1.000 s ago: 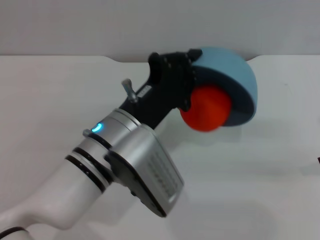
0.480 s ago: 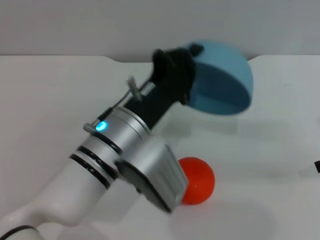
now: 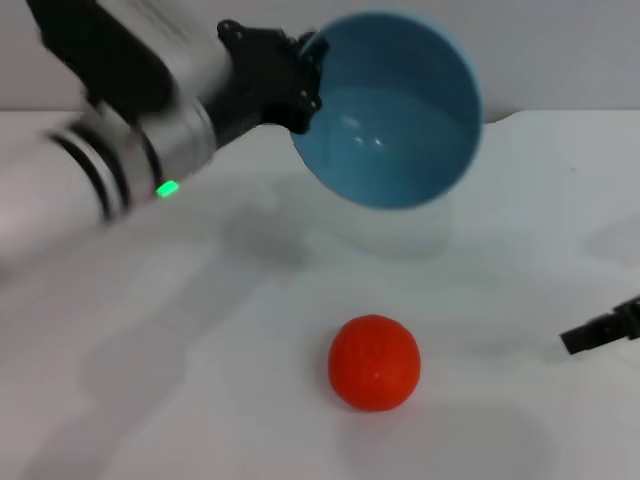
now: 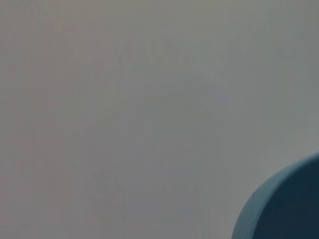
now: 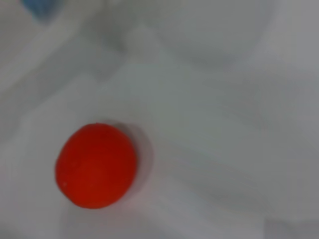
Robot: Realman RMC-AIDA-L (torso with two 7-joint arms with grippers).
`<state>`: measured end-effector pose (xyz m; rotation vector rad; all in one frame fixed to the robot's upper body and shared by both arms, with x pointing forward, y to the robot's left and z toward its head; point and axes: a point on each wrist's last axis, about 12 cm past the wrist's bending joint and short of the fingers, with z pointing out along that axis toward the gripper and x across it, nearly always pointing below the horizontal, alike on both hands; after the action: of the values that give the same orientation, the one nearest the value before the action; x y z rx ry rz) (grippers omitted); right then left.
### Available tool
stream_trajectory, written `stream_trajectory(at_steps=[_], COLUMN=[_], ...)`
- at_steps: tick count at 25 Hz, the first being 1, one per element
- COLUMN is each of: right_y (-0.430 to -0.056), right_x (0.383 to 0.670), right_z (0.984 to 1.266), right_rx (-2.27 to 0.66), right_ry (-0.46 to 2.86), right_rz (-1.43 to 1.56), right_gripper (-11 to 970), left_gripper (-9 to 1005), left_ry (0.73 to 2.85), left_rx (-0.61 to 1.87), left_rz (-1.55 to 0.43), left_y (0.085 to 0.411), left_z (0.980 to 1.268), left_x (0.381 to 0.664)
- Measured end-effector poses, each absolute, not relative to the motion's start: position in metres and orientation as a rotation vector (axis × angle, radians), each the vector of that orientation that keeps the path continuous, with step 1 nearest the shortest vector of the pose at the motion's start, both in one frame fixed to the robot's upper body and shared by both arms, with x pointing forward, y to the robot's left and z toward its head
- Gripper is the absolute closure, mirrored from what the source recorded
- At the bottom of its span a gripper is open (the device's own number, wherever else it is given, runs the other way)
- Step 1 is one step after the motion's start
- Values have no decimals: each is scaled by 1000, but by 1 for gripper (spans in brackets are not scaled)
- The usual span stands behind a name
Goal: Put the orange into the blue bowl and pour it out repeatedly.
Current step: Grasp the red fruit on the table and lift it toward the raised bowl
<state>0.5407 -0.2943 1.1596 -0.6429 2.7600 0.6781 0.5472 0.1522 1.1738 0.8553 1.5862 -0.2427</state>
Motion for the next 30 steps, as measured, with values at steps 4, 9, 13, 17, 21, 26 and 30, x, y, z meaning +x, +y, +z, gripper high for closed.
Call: stream_trajectory(at_steps=[4,9,13,17,21,26,30], right_y=[-277,-243,-213,-197,-175,-164,-161], right_x=[545,545,554,559,562,564,564], right_z=[1159,1157,1151,1147,1140,1132,1119], right_rx=[-773,-1043,-1144,-1189,-1212,-1223,-1190], right_ry=[2721,2574,2468,2422,2372,2380,2430], right_rz=[682,723,658,608,655,707,788], right_gripper=[502,502,507,511,511,511,511], left_gripper=[997,997,997,998,998,998,997], left_ry=[1823,2077,2236,2301,2454,2609,2618], left_rx=[894,830,788,737,680,659,668], left_rz=[-520,-696,-707,-723,-660,-526,-493], left_y=[178,218,243,254,263,266,265], left_z=[1193,1205,1200,1194,1185,1181,1181], left_x=[560,564,558,552,546,547,549])
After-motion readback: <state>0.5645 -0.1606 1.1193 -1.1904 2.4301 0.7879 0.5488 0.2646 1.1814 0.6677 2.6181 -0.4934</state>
